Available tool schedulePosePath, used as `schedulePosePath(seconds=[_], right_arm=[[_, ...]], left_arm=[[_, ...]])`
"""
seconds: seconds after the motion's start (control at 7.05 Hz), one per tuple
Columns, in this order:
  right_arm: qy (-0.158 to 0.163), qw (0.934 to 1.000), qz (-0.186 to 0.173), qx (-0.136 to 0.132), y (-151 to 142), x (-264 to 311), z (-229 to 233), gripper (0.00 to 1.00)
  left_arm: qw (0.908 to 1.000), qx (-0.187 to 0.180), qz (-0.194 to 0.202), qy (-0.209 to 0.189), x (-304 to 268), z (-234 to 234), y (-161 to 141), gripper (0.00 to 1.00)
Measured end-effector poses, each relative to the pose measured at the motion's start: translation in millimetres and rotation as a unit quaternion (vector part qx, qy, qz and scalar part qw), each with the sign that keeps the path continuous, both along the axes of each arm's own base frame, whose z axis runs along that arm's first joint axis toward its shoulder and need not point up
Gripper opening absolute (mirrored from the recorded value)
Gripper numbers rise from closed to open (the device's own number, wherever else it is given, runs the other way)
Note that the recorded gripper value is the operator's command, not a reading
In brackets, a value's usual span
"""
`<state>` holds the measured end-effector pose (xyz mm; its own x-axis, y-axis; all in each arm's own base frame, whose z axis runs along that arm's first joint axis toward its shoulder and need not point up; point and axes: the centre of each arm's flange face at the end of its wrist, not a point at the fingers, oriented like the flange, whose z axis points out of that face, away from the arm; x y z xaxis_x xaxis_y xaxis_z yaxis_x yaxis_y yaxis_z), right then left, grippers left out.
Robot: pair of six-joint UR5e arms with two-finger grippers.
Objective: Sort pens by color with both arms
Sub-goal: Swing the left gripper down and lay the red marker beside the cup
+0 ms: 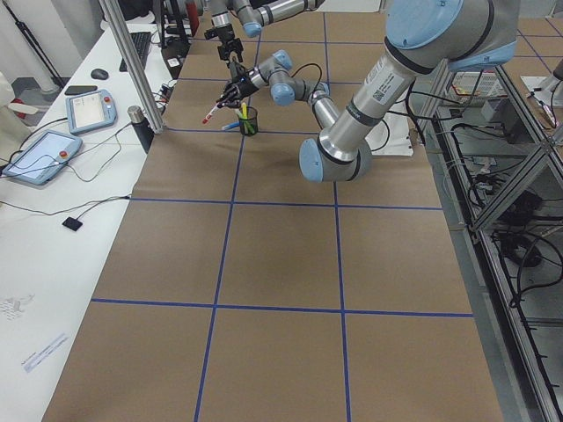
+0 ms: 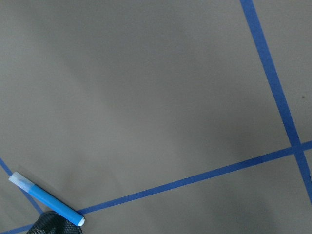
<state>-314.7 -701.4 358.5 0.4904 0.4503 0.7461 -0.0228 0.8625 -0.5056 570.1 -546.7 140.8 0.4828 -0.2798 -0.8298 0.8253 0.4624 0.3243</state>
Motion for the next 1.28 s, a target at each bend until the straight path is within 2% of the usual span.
schedulePosePath(seconds=[0.43,0.71,0.85,1.28], right_arm=[[-0.001,1.0,0.001,0.001,-1,1,-2,0.99],[-0.001,1.0,0.001,0.001,-1,1,-3,0.99],[-0.001,1.0,0.001,0.001,-1,1,-3,0.99],[-0.001,1.0,0.003,0.002,-2,3,-4,0.99]], left_arm=[[0.9997,-0.002,-0.016,-0.018,29,11,-14,0.0],[0.9995,-0.001,-0.02,-0.025,37,7,-20,0.96],[0.9995,0.002,-0.02,-0.023,39,-2,-20,0.99],[0.9994,0.016,-0.007,-0.032,34,-20,-18,0.99]])
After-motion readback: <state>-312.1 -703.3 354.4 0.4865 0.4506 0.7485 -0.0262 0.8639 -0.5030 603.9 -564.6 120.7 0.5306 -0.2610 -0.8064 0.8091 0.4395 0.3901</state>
